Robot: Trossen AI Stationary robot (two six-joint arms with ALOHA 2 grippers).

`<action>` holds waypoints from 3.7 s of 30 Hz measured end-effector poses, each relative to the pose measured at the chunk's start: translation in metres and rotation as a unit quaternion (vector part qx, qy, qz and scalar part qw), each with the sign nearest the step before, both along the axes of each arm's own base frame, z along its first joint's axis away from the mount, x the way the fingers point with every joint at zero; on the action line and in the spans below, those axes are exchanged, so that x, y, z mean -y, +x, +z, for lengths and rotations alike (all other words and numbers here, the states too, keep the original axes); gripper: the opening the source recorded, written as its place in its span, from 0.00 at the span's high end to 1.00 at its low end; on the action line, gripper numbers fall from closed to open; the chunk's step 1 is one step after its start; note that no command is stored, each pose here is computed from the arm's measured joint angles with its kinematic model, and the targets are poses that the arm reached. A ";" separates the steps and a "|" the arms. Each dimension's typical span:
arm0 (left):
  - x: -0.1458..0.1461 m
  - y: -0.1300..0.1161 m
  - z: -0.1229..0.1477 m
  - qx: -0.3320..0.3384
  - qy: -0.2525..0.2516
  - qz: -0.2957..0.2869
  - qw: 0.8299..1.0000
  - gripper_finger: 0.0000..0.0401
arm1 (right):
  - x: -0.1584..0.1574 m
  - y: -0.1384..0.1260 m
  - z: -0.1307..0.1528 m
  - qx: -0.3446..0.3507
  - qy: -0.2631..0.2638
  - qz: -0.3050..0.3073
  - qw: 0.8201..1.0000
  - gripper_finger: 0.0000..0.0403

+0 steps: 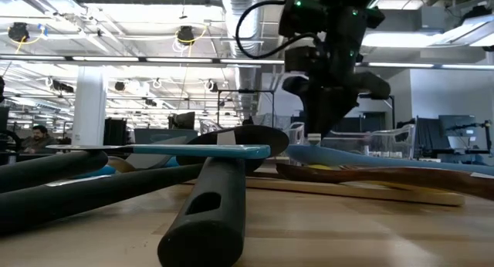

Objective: Pick & Place Kitchen Items
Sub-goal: Put the white knife into the blue bin

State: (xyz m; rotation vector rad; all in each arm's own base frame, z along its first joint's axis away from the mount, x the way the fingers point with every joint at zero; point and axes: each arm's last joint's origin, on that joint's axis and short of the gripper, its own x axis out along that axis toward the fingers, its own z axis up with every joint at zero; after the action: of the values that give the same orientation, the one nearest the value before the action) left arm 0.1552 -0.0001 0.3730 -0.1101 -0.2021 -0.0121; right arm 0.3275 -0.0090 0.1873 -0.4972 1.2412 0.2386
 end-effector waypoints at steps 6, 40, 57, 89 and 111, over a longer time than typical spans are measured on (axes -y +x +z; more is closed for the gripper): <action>0.000 0.000 0.000 0.000 0.000 0.000 1.000 0.98 | -0.004 0.001 0.000 0.002 -0.008 0.009 1.000 0.60; 0.000 0.001 -0.003 -0.011 0.000 0.000 1.000 0.98 | -0.003 0.015 -0.050 -0.054 -0.012 0.018 0.998 0.66; 0.000 0.001 -0.003 -0.014 0.000 0.000 1.000 0.98 | 0.023 0.029 -0.008 -0.045 -0.037 -0.023 0.998 0.95; 0.000 0.002 0.002 0.018 0.000 0.000 1.000 0.98 | 0.060 -0.022 0.249 0.474 0.061 -0.186 0.858 0.96; -0.010 0.043 -0.004 0.039 0.034 0.142 0.989 0.98 | 0.056 -0.003 0.233 0.457 0.183 -0.144 0.859 0.96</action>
State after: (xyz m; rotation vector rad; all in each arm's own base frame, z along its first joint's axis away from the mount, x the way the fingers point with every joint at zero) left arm 0.1987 0.0097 0.3695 -0.0124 -0.2948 0.2598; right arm 0.3242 -0.0647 0.4207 -0.0462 0.3024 -0.0352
